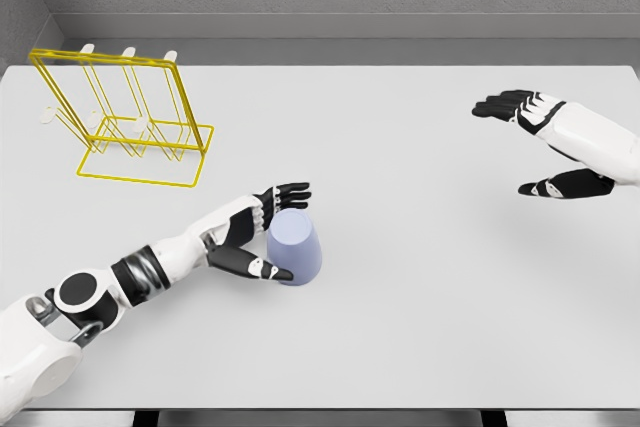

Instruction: Place the cup on the cup holder with both arms

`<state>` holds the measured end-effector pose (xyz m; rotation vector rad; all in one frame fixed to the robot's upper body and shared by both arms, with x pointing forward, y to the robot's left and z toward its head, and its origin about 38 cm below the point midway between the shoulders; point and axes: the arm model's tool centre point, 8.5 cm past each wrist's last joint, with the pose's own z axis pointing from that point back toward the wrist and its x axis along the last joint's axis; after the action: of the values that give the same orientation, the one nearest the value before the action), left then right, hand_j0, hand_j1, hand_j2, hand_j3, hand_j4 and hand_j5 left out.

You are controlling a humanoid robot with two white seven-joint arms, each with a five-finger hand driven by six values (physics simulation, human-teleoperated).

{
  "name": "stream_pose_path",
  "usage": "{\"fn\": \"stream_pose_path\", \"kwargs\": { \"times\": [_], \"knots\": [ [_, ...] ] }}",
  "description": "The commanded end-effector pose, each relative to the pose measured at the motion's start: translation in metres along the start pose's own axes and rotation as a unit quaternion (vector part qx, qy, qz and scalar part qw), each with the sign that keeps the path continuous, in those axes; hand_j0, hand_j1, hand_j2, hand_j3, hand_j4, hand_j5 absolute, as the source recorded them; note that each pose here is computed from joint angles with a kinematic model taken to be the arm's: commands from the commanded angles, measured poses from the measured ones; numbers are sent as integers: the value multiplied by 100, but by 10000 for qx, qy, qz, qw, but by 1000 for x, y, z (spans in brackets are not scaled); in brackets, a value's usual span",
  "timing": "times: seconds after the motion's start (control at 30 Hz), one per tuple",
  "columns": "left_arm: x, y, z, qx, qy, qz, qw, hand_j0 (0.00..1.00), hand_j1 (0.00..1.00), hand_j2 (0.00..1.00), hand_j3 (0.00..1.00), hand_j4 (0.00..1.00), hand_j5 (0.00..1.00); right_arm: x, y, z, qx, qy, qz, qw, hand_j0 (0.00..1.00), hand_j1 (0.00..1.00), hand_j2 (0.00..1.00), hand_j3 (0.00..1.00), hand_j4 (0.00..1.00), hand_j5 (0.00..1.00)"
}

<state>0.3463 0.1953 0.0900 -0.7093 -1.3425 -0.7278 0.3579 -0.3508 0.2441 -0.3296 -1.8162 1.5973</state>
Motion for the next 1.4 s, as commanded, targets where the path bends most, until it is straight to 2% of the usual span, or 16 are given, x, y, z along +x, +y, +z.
{"fn": "stream_pose_path", "kwargs": {
  "times": [0.0,0.63,0.73,0.83,0.93,1.1,1.37],
  "knots": [
    [-1,1,0,11,9,24,10000,100,100,100,100,100,100,0,-1,0,-22,-2,-32,10000,100,100,100,100,100,100],
    [-12,-4,-5,14,85,83,9999,100,100,100,100,100,100,0,0,1,-17,-1,-49,10000,100,100,100,100,100,100],
    [-13,-1,-4,52,96,101,9999,90,90,90,90,90,90,0,0,1,-17,-1,-49,10000,100,100,100,100,100,100],
    [-14,-3,-7,53,52,160,9998,71,71,71,71,71,71,0,0,1,-17,-1,-49,10000,100,100,100,100,100,100],
    [-15,-3,-7,56,54,179,9998,64,64,64,64,64,64,0,0,1,-17,-1,-49,10000,100,100,100,100,100,100],
    [-13,-2,-6,88,5,167,9998,58,58,58,58,58,58,0,0,1,-22,-5,-54,10000,100,100,100,100,100,100],
    [1,2,-6,123,-196,118,9997,59,59,59,59,59,59,0,0,1,-22,-5,-54,10000,100,100,100,100,100,100]
  ]
}}
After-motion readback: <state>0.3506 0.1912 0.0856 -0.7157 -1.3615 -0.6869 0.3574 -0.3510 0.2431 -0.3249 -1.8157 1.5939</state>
